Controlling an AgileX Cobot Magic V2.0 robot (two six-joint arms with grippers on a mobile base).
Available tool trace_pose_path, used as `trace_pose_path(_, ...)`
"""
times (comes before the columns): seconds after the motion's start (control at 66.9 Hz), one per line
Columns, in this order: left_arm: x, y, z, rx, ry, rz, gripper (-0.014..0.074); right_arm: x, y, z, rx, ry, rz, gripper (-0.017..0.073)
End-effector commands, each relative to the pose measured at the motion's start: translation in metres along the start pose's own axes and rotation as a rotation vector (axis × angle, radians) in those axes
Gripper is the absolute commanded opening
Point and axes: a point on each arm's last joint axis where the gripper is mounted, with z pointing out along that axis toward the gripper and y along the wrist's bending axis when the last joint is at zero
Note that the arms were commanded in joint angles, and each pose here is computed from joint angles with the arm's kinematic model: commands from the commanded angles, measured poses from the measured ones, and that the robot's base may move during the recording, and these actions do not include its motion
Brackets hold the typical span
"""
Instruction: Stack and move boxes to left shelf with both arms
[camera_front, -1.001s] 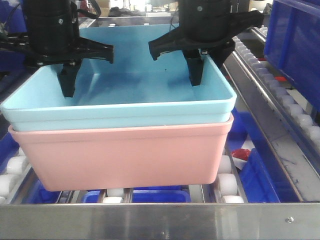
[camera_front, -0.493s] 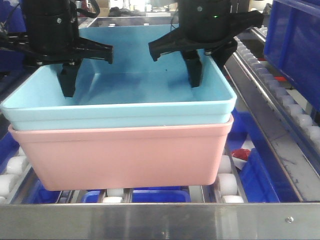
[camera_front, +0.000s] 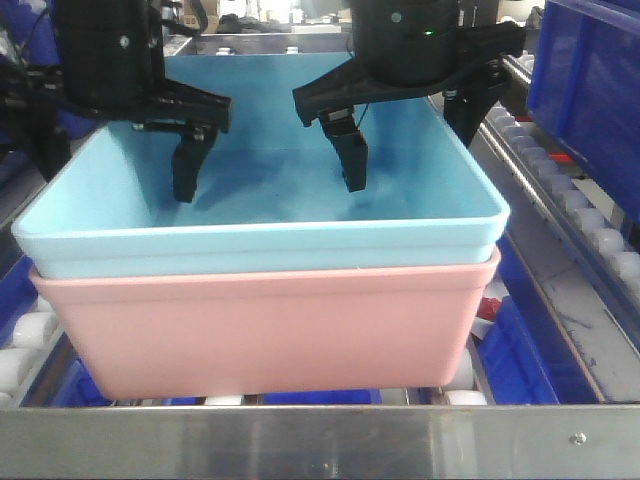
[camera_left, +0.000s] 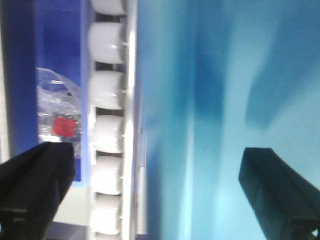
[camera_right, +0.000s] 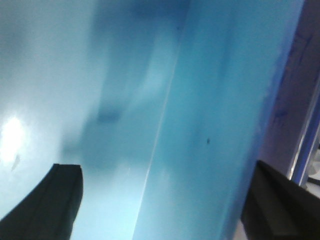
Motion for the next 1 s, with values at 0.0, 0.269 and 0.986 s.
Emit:
trace_pose_path(0.0,-0.015,0.007,-0.038,0.026,-0.097,0.004,0.0587,-0.015,-0.012,-0.039,0.002,-0.126,-0.003,0.0624)
trace_pose_path(0.269,-0.021,0.019,-0.08,0.054,-0.171,-0.022,0.0587,-0.018,-0.024,-0.071,0.0,-0.199,0.018,0.0624)
trace_pose_path(0.986,0.006,0.02,-0.125,0.05,-0.182,0.078,0.0,0.003,-0.052,-0.132,-0.029,-0.3,0.056,0.0055)
